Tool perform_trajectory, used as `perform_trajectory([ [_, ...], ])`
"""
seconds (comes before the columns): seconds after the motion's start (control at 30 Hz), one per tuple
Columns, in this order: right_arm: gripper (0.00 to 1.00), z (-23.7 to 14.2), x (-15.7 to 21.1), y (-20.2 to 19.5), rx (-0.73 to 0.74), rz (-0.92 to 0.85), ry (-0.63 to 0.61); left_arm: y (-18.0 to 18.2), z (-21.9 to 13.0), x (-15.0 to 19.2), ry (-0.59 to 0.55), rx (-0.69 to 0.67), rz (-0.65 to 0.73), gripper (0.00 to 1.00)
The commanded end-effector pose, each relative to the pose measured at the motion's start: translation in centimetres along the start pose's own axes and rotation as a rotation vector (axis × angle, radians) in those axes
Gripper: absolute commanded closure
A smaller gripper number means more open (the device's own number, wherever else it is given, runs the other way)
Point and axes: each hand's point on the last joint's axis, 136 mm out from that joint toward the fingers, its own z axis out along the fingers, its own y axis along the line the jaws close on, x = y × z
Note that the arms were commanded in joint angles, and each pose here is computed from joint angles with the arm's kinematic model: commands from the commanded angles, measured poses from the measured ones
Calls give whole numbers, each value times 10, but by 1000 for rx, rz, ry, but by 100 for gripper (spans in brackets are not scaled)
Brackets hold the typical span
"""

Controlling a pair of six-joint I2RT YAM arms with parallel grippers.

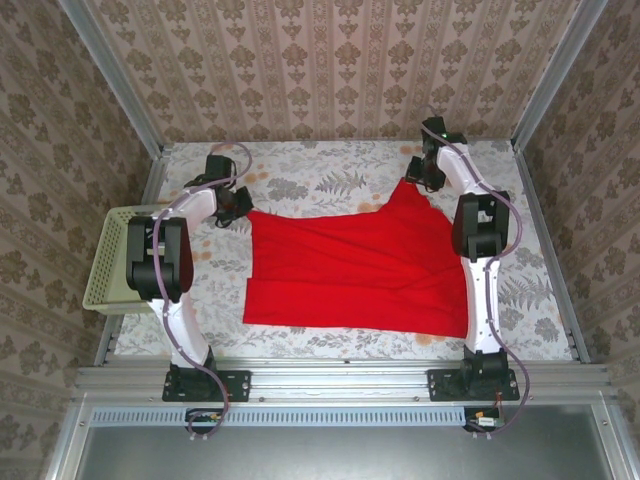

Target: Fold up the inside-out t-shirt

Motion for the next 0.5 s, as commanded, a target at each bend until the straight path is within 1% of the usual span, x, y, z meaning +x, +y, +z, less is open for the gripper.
perform_trajectory([
  [0.0,49,11,13,-6,42,-19,73,6,-5,-3,-7,-16,8,100],
  [0.13,52,20,14,-8,62,-28,87,6,-7,-2,-10,-15,8,100],
  [0.23,58,26,15,-6,59,-37,94,6,-8,-1,-11,-12,8,100],
  [0.33,65,29,15,-2,40,-49,98,6,-10,-1,-13,-11,8,100],
  [0.47,77,23,4,6,25,-83,56,7,-12,1,-10,-4,4,100],
])
